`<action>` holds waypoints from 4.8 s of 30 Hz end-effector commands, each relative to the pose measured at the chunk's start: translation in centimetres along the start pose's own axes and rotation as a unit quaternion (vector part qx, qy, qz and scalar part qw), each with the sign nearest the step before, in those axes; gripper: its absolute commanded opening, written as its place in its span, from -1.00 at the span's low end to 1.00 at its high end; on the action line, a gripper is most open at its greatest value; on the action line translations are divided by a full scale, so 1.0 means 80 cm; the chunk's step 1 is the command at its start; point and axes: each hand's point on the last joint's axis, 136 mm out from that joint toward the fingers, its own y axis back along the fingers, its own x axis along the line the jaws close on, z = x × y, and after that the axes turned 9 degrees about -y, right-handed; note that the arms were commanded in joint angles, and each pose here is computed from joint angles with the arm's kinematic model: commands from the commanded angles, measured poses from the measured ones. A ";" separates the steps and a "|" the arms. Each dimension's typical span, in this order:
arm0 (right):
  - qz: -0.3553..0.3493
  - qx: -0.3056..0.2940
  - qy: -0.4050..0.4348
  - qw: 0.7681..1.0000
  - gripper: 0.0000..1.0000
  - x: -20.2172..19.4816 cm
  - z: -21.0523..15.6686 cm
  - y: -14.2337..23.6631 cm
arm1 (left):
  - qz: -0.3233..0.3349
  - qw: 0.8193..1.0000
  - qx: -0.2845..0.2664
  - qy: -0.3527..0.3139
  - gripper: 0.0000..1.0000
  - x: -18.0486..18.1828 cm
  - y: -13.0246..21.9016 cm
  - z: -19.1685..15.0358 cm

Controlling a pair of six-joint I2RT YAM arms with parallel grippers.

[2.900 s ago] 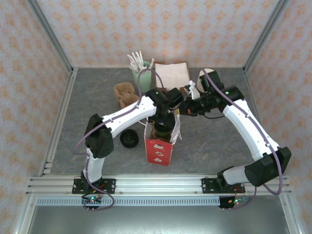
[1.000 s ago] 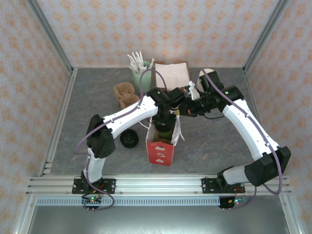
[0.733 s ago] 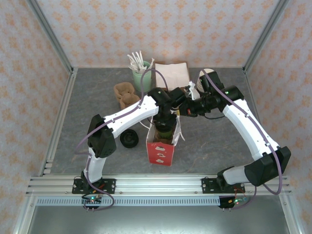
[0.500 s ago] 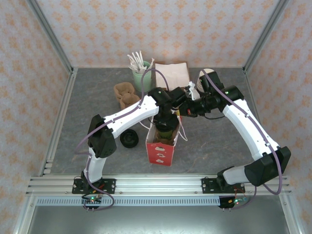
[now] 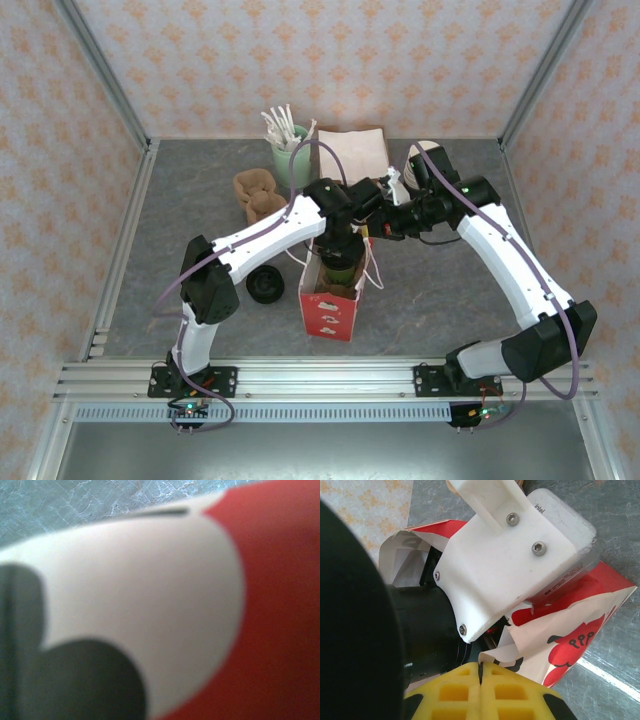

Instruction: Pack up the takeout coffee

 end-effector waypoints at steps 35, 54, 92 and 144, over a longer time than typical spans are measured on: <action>-0.002 -0.034 0.026 0.999 -0.93 0.002 0.022 0.001 | -0.056 0.994 0.067 -0.058 -0.43 -0.053 -0.047 -0.065; -0.003 -0.037 0.024 0.999 -0.94 0.000 0.020 0.002 | -0.045 0.997 0.058 -0.028 -0.40 -0.032 -0.043 -0.065; -0.006 -0.048 0.027 0.998 -0.94 0.002 0.027 0.005 | -0.042 0.997 -0.058 0.009 -0.16 -0.001 0.071 -0.010; -0.033 -0.212 0.021 0.976 0.06 0.020 0.118 0.075 | 0.110 0.894 -0.349 0.259 0.17 0.311 0.221 0.171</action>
